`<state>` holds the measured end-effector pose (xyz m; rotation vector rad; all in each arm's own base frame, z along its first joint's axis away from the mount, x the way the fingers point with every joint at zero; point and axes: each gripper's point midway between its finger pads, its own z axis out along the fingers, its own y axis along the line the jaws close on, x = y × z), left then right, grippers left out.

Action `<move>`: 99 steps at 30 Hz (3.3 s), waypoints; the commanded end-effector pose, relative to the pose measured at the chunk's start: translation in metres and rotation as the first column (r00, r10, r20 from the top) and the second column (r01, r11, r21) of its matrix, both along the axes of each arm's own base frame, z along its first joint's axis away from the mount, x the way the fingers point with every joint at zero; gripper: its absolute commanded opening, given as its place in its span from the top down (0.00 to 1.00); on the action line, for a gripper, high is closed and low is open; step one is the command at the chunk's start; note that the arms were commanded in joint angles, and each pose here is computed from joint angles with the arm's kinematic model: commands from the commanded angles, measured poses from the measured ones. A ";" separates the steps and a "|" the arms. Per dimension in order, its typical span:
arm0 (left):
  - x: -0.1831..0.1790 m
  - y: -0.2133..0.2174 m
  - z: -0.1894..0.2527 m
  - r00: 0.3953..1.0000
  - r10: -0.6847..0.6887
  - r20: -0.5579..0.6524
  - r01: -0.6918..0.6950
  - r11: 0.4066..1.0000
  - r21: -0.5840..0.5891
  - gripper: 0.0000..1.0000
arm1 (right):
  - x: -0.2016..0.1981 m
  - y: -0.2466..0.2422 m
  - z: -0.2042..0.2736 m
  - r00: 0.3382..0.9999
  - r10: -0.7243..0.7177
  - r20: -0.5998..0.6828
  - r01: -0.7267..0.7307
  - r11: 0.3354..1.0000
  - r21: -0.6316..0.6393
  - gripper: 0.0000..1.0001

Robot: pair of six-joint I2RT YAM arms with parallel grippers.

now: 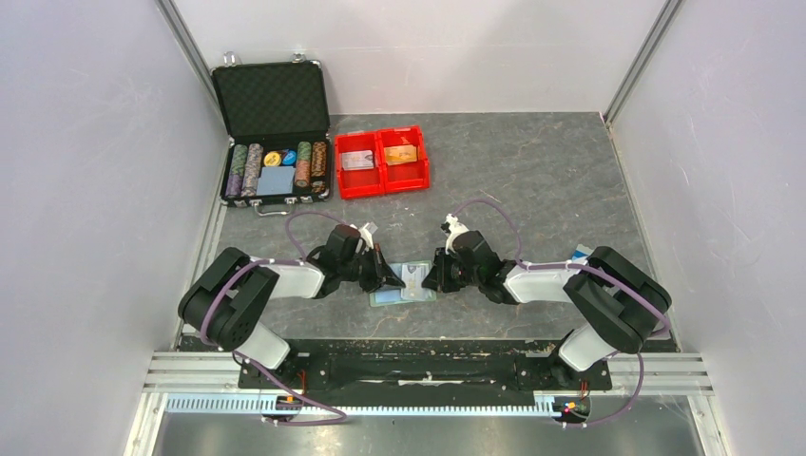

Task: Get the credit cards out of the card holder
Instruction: Remove the credit card from the card holder.

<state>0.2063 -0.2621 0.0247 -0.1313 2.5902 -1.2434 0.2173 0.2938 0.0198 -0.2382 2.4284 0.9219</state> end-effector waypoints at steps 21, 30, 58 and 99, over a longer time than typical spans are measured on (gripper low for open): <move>0.002 -0.015 0.029 0.998 -0.014 0.058 0.022 0.991 -0.131 0.96 | -0.006 -0.017 -0.019 0.999 -0.024 -0.036 0.022 0.998 -0.060 0.87; 0.004 -0.009 0.031 0.997 0.008 0.080 0.001 0.993 -0.120 0.79 | -0.006 -0.016 -0.018 0.999 -0.020 -0.040 0.018 0.998 -0.056 0.87; 0.003 0.015 0.018 0.996 0.049 0.081 -0.049 0.999 0.001 0.98 | -0.007 -0.018 -0.021 0.999 -0.029 -0.042 0.027 0.998 -0.065 0.88; -0.008 0.027 0.104 0.975 -0.045 0.216 0.054 0.998 -0.033 0.98 | 0.023 -0.004 0.128 0.854 0.403 0.329 -0.469 0.870 0.152 0.55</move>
